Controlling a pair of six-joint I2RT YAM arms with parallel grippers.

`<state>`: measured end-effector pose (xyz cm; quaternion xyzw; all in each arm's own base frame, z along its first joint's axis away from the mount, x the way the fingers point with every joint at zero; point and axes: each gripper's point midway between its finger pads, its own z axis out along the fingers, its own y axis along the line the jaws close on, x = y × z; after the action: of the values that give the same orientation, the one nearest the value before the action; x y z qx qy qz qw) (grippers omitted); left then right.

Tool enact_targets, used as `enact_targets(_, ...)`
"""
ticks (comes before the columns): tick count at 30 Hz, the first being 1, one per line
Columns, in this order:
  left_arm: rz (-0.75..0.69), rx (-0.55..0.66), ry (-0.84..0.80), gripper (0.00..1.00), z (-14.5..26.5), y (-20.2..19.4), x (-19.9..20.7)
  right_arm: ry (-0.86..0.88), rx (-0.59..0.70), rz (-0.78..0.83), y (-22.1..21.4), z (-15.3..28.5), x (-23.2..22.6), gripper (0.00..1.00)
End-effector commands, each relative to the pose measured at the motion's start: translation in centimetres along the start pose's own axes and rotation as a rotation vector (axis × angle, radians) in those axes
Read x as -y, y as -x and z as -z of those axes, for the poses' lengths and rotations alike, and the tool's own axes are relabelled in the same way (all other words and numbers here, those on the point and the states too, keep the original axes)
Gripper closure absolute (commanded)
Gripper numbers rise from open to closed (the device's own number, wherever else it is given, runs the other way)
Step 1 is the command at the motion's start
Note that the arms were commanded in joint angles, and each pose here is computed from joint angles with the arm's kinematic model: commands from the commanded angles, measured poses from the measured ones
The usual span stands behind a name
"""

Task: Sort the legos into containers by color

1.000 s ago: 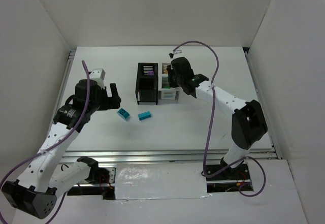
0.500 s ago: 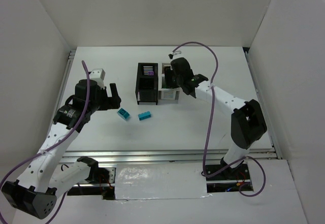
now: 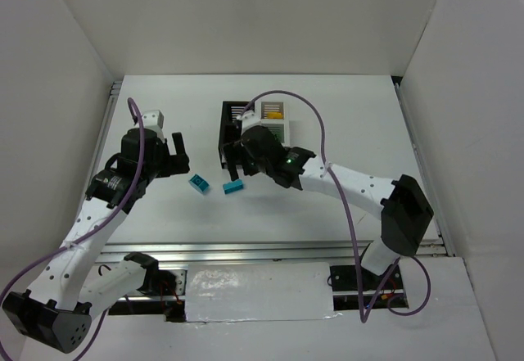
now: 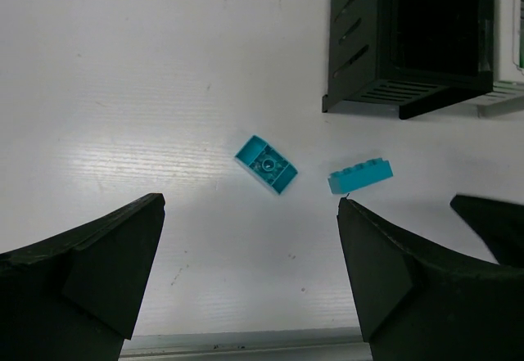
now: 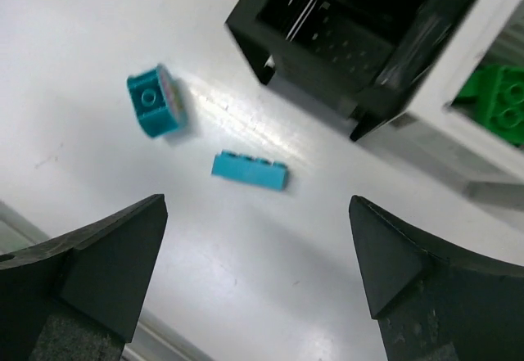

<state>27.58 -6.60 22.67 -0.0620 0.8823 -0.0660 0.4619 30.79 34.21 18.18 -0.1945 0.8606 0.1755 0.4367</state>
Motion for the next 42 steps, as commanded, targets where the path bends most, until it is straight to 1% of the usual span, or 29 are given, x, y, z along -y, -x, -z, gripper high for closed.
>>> enact_targets(1, 0.042, 0.054, 0.088, 0.0, 0.6, 1.3, -1.5, 0.018, -0.046, -0.02, -2.2, 0.2, -0.8, 0.01)
enact_targets(4, 0.066, 0.079, 0.139, 0.01, 1.1, 1.6, -2.5, -0.067, -0.123, -0.035, -4.2, -1.4, -0.5, 0.01)
enact_targets(5, 0.074, 0.089, 0.143, 0.01, 1.3, 1.7, -2.6, -0.082, -0.128, -0.045, -4.4, -1.7, -0.5, 0.01)
enact_targets(6, 0.076, 0.098, 0.153, 0.0, 1.4, 1.8, -2.8, -0.123, -0.11, -0.091, -4.0, -1.9, -0.4, 0.01)
enact_targets(8, 0.081, 0.108, 0.152, 0.0, 1.6, 2.0, -2.9, -0.211, -0.112, -0.167, -4.4, -2.1, 0.3, 0.0)
enact_targets(9, 0.083, 0.111, 0.154, 0.0, 1.6, 2.0, -2.9, -0.253, -0.09, -0.288, -3.9, -2.1, 0.3, 0.0)
enact_targets(10, 0.083, 0.11, 0.153, 0.0, 1.6, 2.0, -2.9, -0.306, -0.086, -0.319, -4.2, -1.9, 0.9, 0.0)
enact_targets(12, 0.083, 0.108, 0.147, 0.01, 1.7, 2.0, -2.8, -0.336, -0.05, -0.408, -4.2, -2.0, 0.5, 0.0)
enact_targets(13, 0.082, 0.109, 0.143, 0.0, 1.7, 2.0, -2.7, -0.351, -0.012, -0.421, -3.9, -2.0, 0.2, 0.0)
enact_targets(14, 0.08, 0.108, 0.14, 0.0, 1.6, 2.0, -2.7, -0.364, -0.012, -0.426, -4.5, -2.5, 0.1, 0.0)
enact_targets(15, 0.08, 0.108, 0.138, 0.0, 1.7, 2.0, -2.7, -0.357, -0.003, -0.453, -4.1, -3.0, -0.5, 0.0)
enact_targets(17, 0.077, 0.108, 0.129, 0.01, 1.7, 2.0, -2.5, -0.404, -0.061, -0.444, -6.2, -4.6, -0.5, 0.0)
enact_targets(18, 0.076, 0.111, 0.124, 0.0, 1.8, 2.0, -2.5, -0.414, -0.054, -0.479, -5.7, -5.2, -0.9, 0.0)
enact_targets(20, 0.074, 0.11, 0.115, 0.0, 1.8, 2.0, -2.3, -0.476, -0.093, -0.467, -7.7, -6.5, -0.3, 0.0)
enact_targets(23, 0.073, 0.111, 0.108, 0.0, 1.8, 2.0, -2.2, -0.516, -0.088, -0.497, -8.8, -7.0, 0.0, 0.03)
enact_targets(26, 0.068, 0.116, 0.082, 0.01, 2.0, 2.1, -1.8, -0.497, -0.058, -0.517, -8.8, -7.3, -0.2, 0.05)
enact_targets(29, 0.067, 0.118, 0.078, 0.0, 2.0, 2.1, -1.8, -0.52, -0.076, -0.504, -10.0, -7.9, 0.1, 0.09)
enact_targets(35, 0.068, 0.124, 0.064, 0.0, 2.3, 2.2, -1.6, -0.549, -0.109, -0.498, -12.1, -9.2, 0.4, 0.13)
enact_targets(39, 0.065, 0.127, 0.06, 0.0, 2.3, 2.2, -1.6, -0.537, -0.106, -0.499, -12.5, -9.3, 0.4, 0.24)
enact_targets(40, 0.065, 0.123, 0.058, 0.0, 2.3, 2.1, -1.5, -0.537, -0.106, -0.499, -12.6, -9.3, 0.5, 0.31)
enact_targets(42, 0.064, 0.126, 0.054, 0.0, 2.3, 2.2, -1.5, -0.527, -0.107, -0.503, -12.6, -9.4, 0.3, 0.36)
